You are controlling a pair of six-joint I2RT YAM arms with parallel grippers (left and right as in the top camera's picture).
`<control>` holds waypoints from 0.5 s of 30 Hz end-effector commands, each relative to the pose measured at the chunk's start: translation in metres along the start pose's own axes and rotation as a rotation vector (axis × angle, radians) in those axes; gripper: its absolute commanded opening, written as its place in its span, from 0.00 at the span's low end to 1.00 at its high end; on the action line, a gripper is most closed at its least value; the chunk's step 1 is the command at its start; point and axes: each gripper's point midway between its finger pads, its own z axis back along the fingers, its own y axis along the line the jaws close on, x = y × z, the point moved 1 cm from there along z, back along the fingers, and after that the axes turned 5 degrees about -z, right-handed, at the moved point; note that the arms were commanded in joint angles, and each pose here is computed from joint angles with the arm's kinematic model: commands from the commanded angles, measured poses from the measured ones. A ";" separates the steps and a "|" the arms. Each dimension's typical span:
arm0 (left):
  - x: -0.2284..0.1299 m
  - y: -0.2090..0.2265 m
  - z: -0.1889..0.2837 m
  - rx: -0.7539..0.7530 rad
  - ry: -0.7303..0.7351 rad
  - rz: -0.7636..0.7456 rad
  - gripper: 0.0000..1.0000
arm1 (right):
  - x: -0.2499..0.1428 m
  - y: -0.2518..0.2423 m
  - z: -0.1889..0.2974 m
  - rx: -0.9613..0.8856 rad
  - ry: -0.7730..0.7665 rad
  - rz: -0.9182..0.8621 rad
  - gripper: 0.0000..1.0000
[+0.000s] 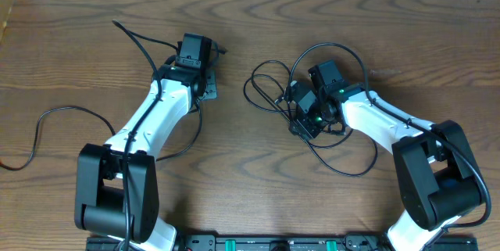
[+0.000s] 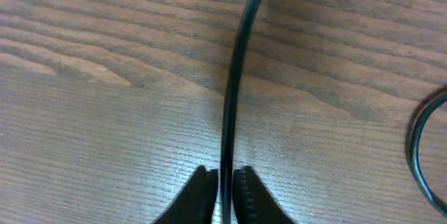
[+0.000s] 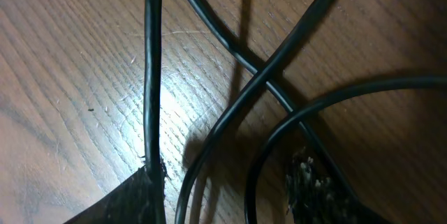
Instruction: Untangle cables
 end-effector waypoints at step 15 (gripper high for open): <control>0.003 0.003 0.004 0.007 -0.011 0.000 0.30 | -0.037 -0.034 -0.017 -0.266 0.177 0.018 0.02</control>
